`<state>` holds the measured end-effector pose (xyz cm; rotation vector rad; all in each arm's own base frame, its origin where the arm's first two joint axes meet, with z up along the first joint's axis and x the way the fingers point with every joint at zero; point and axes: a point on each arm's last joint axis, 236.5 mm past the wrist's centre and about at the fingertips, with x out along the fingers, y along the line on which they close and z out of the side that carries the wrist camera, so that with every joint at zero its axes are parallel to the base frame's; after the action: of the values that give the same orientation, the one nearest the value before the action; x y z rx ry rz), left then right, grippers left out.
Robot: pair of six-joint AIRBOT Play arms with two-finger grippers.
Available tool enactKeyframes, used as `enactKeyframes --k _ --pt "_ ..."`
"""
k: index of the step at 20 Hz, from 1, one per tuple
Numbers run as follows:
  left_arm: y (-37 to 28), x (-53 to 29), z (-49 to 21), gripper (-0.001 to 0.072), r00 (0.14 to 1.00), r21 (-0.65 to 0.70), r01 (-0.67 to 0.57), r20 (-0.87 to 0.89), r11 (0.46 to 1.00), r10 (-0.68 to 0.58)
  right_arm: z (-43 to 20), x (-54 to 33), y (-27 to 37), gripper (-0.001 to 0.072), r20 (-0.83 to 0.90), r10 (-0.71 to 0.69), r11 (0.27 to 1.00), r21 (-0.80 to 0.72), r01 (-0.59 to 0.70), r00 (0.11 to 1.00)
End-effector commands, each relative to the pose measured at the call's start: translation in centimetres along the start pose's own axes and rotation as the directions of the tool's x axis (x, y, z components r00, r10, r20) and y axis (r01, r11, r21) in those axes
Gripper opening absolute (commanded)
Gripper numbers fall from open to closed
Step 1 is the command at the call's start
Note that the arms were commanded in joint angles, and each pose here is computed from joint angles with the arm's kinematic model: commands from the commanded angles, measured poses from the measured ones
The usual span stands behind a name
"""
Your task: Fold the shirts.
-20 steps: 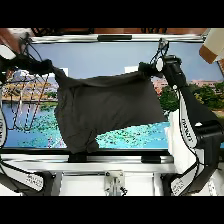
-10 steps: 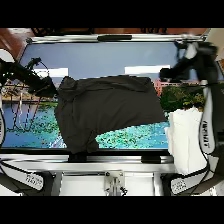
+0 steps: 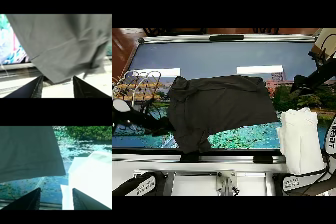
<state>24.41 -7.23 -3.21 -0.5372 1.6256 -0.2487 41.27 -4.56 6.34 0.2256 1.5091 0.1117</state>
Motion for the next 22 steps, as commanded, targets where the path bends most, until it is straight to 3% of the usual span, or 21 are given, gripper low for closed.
enactKeyframes --k 1,4,6,10,11,12,13,14,15,22 --pt "2.1 3.6 -3.0 0.0460 1.000 -0.060 -0.008 0.003 0.998 0.008 -0.7 1.8 -0.5 0.0515 -0.036 0.018 1.000 0.001 -0.018 0.999" --pt "3.2 5.2 -3.2 0.0455 1.000 -0.094 -0.018 -0.008 0.995 0.017 -3.4 5.7 -0.3 0.0515 -0.150 0.053 0.999 0.020 -0.050 0.987" --pt "3.8 5.9 -2.3 0.0390 0.999 -0.110 -0.025 0.016 0.994 0.027 -4.7 8.1 0.1 0.0515 -0.199 0.064 0.998 0.013 -0.063 0.978" --pt "3.5 7.0 -0.7 0.0395 0.999 -0.162 0.017 0.053 0.987 -0.008 -4.9 10.5 0.6 0.0519 -0.194 0.060 0.998 0.001 -0.061 0.979" --pt "3.7 7.2 -0.2 0.0393 0.998 -0.170 0.019 0.064 0.985 -0.008 -4.9 10.7 0.8 0.0600 -0.196 0.059 0.998 -0.009 -0.062 0.979" --pt "3.8 7.3 0.1 0.0389 0.997 -0.174 0.017 0.075 0.985 -0.004 -5.0 10.8 0.9 0.0622 -0.201 0.059 0.998 -0.025 -0.065 0.978" --pt "4.0 7.4 0.5 0.0307 0.996 -0.177 0.015 0.089 0.984 0.001 -5.0 10.9 1.0 0.0622 -0.203 0.055 0.997 -0.035 -0.064 0.978" --pt "4.1 7.3 0.8 0.0125 0.995 -0.178 0.013 0.102 0.984 0.005 -5.1 11.0 1.1 0.0622 -0.207 0.053 0.997 -0.042 -0.062 0.977" --pt "4.1 7.3 0.9 0.0039 0.994 -0.178 0.013 0.108 0.984 0.007 -5.1 11.1 1.1 0.0621 -0.211 0.043 0.997 -0.049 -0.055 0.977" --pt "3.8 6.7 1.3 0.0029 0.991 -0.146 0.013 0.136 0.989 0.007 -5.5 13.7 0.6 0.0621 -0.268 0.018 0.998 -0.058 -0.035 0.963"
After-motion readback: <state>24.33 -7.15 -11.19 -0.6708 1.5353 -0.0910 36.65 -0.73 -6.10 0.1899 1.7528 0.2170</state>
